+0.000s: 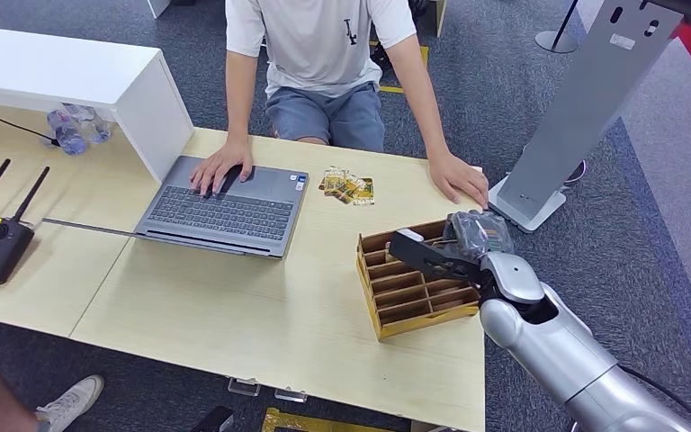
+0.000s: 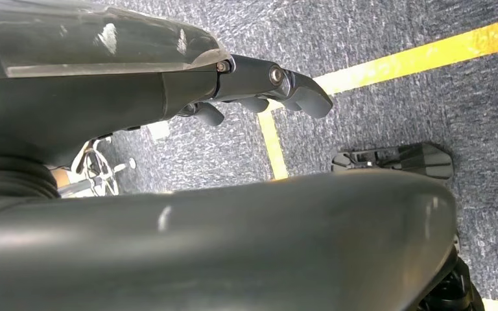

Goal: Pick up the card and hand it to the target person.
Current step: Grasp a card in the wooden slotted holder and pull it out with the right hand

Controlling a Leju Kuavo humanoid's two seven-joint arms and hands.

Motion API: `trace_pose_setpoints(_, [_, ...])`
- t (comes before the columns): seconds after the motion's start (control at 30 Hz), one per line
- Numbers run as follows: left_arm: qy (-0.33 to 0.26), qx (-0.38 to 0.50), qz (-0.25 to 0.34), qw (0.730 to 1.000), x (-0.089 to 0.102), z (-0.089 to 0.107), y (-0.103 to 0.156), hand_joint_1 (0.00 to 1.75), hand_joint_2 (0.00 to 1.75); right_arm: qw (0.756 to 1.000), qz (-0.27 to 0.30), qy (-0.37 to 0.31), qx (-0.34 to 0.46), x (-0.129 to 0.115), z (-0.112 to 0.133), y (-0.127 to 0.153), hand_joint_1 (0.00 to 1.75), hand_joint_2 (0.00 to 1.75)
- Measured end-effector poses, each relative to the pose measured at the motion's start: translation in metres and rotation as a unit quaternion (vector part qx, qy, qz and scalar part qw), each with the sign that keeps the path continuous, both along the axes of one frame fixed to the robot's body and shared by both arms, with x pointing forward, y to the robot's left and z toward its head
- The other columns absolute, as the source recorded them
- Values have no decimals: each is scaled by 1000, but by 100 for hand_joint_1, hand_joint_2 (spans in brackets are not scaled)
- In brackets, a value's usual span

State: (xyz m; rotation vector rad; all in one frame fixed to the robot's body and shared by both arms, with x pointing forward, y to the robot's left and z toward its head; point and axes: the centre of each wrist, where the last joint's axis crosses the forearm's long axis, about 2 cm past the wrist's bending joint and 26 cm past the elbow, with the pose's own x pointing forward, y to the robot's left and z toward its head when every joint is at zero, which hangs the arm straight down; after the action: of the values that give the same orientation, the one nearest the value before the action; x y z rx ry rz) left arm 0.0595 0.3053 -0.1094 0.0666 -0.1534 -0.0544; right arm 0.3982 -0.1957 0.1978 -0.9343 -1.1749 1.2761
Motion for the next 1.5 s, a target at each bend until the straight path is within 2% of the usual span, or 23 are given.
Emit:
trace_pose_setpoints(0.07, [0, 0, 0, 1000, 0, 0, 0, 0, 0, 1000, 1, 1, -1, 0, -1, 0, 130, 175])
trace_pose_setpoints(0.2, [0, 0, 0, 1000, 0, 0, 0, 0, 0, 1000, 1, 3, -5, 0, -2, 1, 146, 175])
trace_pose_setpoints(0.57, [0, 0, -1, 1000, 0, 0, 0, 0, 0, 1000, 2, 6, -8, 1, -4, 2, 173, 175])
trace_pose_setpoints(0.7, [-2, 0, -2, 1000, 0, 0, 0, 0, 175, 1000, 2, 6, -8, 1, -4, 2, 175, 175])
trace_pose_setpoints(1.27, [-7, 3, -2, 1000, 0, 0, 2, 0, 175, 1000, 2, 4, -3, 1, -3, 2, 175, 175])
trace_pose_setpoints(1.5, [-6, 8, 5, 1000, -1, 0, 4, 0, 175, 999, -6, -32, 8, -2, 8, 4, 175, 175])
